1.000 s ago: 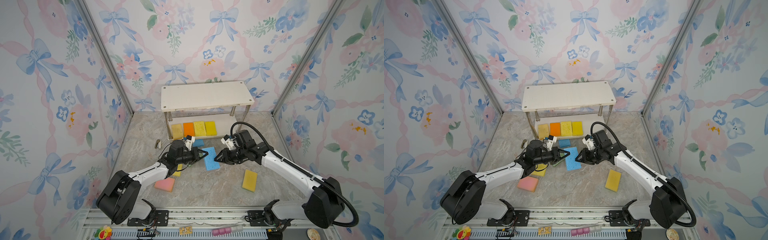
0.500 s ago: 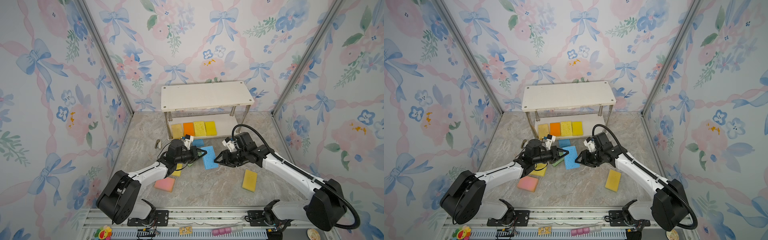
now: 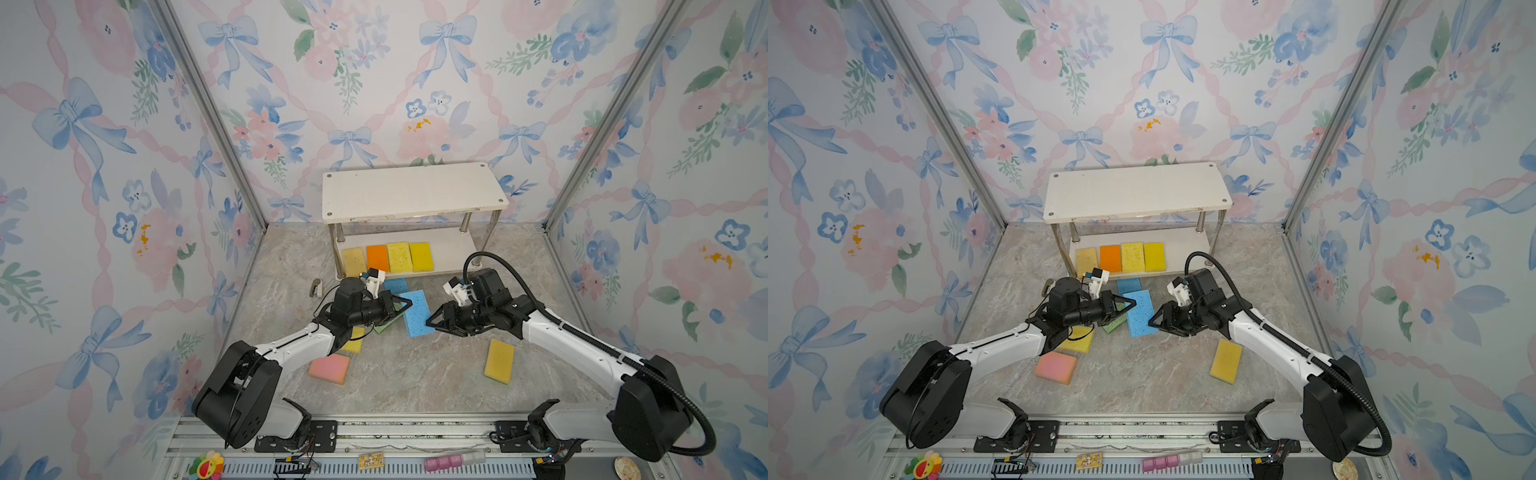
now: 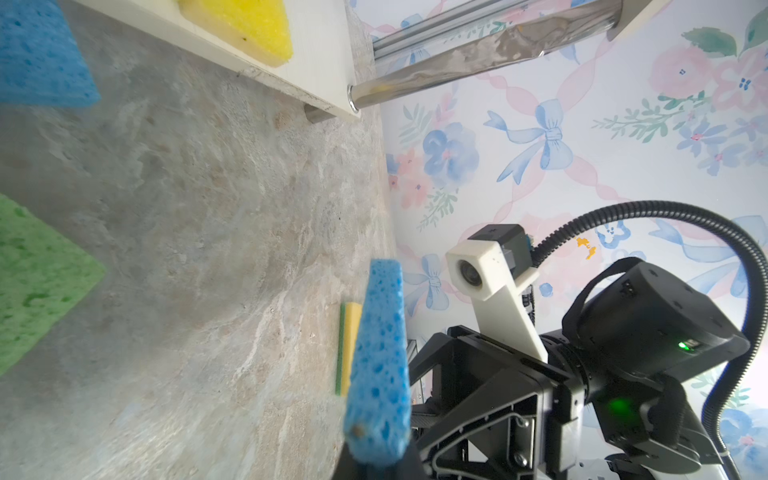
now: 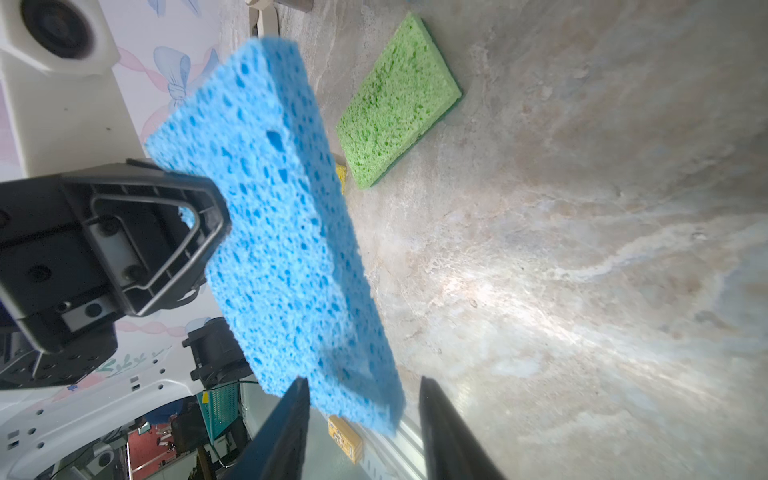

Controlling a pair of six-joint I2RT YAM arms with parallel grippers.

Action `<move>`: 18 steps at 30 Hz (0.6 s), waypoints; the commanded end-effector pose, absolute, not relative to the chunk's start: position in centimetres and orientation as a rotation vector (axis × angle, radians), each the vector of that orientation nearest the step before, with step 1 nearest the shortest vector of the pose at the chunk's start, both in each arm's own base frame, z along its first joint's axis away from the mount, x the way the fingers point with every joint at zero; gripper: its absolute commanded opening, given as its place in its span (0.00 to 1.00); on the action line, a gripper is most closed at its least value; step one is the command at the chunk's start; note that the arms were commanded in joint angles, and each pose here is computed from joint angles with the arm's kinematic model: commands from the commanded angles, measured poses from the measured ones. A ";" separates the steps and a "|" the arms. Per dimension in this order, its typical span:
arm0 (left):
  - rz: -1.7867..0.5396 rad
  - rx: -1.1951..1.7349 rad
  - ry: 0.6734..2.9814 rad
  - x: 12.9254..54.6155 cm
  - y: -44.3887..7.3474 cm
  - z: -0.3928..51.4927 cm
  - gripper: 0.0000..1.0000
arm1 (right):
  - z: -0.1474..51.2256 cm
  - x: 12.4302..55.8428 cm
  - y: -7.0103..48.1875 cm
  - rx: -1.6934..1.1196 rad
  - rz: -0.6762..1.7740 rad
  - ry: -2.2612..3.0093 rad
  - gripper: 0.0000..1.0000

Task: Place and organize the cleaning sponges onto the shelf
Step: 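Lift the blue sponge upright toward the left gripper while the left gripper waits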

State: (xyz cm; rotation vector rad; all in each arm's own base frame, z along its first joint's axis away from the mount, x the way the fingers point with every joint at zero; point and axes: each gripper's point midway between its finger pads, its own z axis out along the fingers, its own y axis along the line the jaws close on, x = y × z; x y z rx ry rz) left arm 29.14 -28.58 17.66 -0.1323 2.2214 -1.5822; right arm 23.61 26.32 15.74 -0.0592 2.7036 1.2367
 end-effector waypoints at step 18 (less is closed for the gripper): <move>-1.607 -0.117 2.192 29.9 -28.9 18.2 0.00 | 14.8 22.6 27.4 -0.056 1.289 2.716 0.25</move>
